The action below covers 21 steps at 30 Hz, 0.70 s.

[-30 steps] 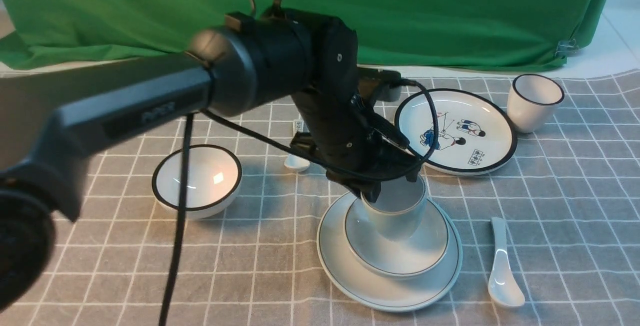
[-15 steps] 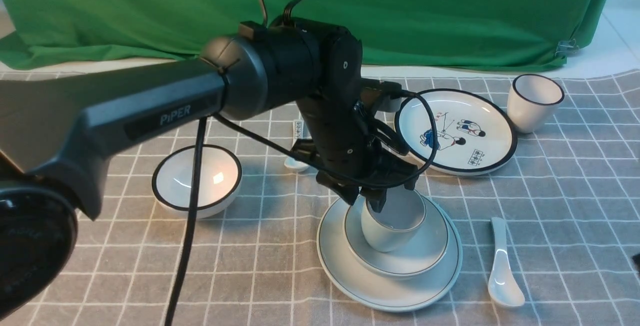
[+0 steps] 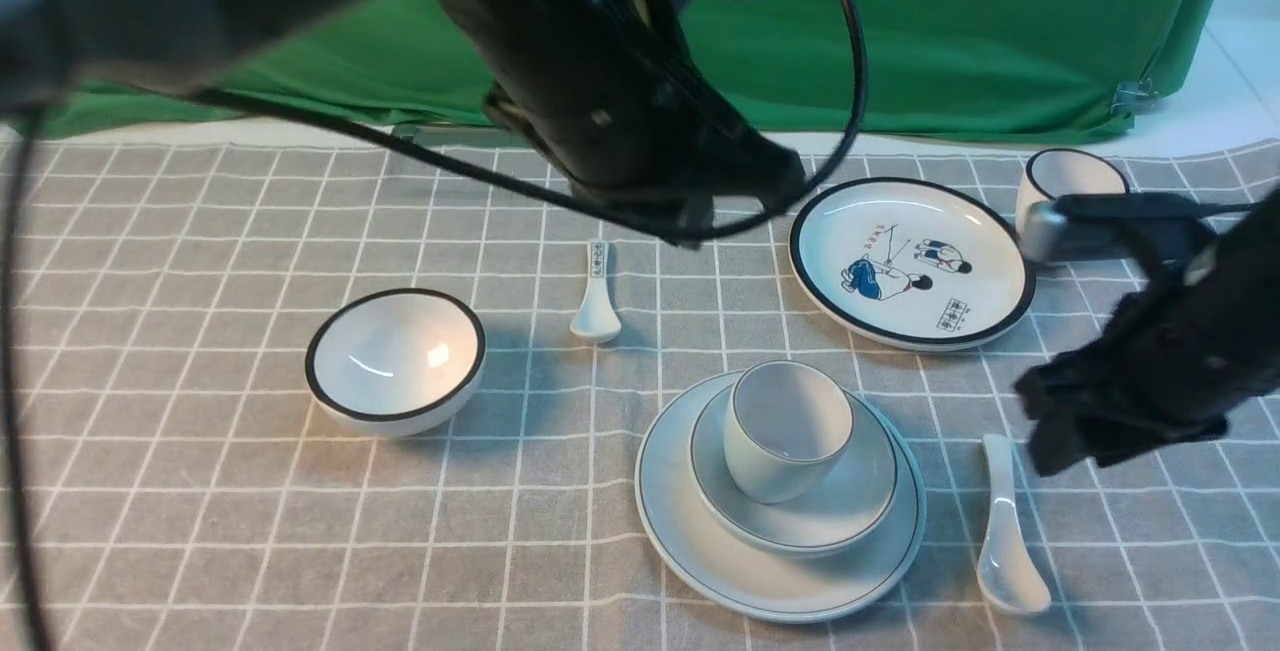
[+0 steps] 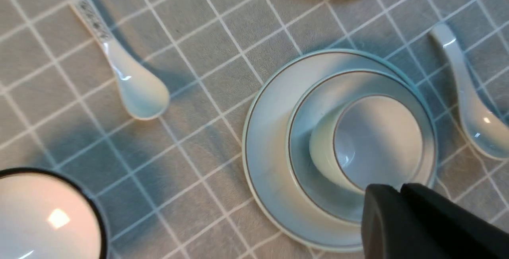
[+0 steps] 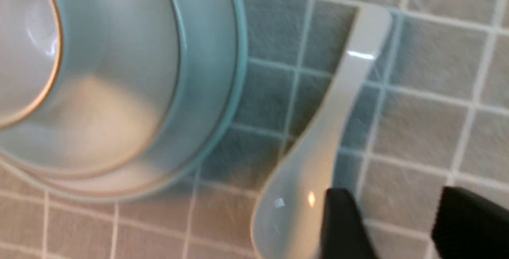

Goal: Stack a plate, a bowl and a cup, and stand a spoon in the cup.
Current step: Use the right arm to grab a blue soup spoon

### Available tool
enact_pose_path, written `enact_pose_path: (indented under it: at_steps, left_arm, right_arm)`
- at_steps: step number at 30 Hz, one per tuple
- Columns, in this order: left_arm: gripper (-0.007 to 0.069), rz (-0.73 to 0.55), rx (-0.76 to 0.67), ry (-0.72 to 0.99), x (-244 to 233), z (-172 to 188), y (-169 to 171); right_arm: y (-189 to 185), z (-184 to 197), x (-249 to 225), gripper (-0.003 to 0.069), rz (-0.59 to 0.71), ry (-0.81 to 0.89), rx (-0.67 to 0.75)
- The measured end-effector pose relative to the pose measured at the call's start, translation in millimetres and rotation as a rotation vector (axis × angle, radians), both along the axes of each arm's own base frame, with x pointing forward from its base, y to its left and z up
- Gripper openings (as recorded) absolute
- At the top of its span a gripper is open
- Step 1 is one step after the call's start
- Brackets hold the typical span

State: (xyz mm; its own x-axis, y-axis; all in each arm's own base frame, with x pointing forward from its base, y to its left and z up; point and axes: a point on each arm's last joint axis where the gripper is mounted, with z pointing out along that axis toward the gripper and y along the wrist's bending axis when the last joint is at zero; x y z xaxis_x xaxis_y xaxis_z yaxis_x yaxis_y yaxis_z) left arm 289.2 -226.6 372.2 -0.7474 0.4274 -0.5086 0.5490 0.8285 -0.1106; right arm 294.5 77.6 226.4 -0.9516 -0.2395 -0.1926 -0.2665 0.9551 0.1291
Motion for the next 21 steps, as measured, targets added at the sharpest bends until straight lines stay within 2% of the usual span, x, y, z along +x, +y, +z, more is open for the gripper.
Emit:
enact_pose_path:
  at_steps: [1, 3, 10, 13, 14, 16, 17, 19, 21]
  left_arm:
    - [0.0009, 0.000, 0.001, -0.017, -9.8, 12.5, 8.6]
    - [0.0008, 0.002, -0.003, -0.043, -20.9, 22.6, 18.3]
    - [0.0008, 0.096, 0.034, -0.054, -61.2, 12.8, 58.0]
    - [0.0008, 0.140, 0.019, -0.051, -81.9, -2.5, 75.2]
    - [0.0008, 0.153, 0.015, -0.044, -90.9, -11.6, 81.9]
    - [0.0008, 0.167, -0.001, -0.047, -97.4, -14.5, 86.8]
    - [0.0008, 0.178, -0.005, -0.043, -106.0, -23.0, 93.5]
    - [0.0008, 0.186, -0.014, -0.048, -113.4, -28.9, 99.3]
    - [0.0008, 0.195, -0.032, -0.058, -122.4, -34.4, 106.1]
  right_arm:
    - [5.5, -11.9, 10.1, 0.0467, 0.010, 0.021, -0.004]
    - [8.5, -24.4, 18.8, 0.0490, 0.011, 0.040, -0.010]
    - [12.5, -62.2, 38.1, 0.0499, 0.004, 0.083, -0.032]
    - [13.1, -73.9, 42.1, 0.0409, 0.027, 0.090, -0.044]
    - [12.9, -74.7, 43.2, 0.0321, 0.050, 0.088, -0.053]
    - [12.3, -75.3, 43.7, 0.0240, 0.069, 0.085, -0.059]
    - [12.5, -73.8, 43.8, 0.0158, 0.097, 0.085, -0.061]
    - [12.7, -69.8, 42.4, 0.0169, 0.107, 0.084, -0.057]
    - [13.1, -49.8, 37.3, 0.0169, 0.105, 0.045, -0.035]
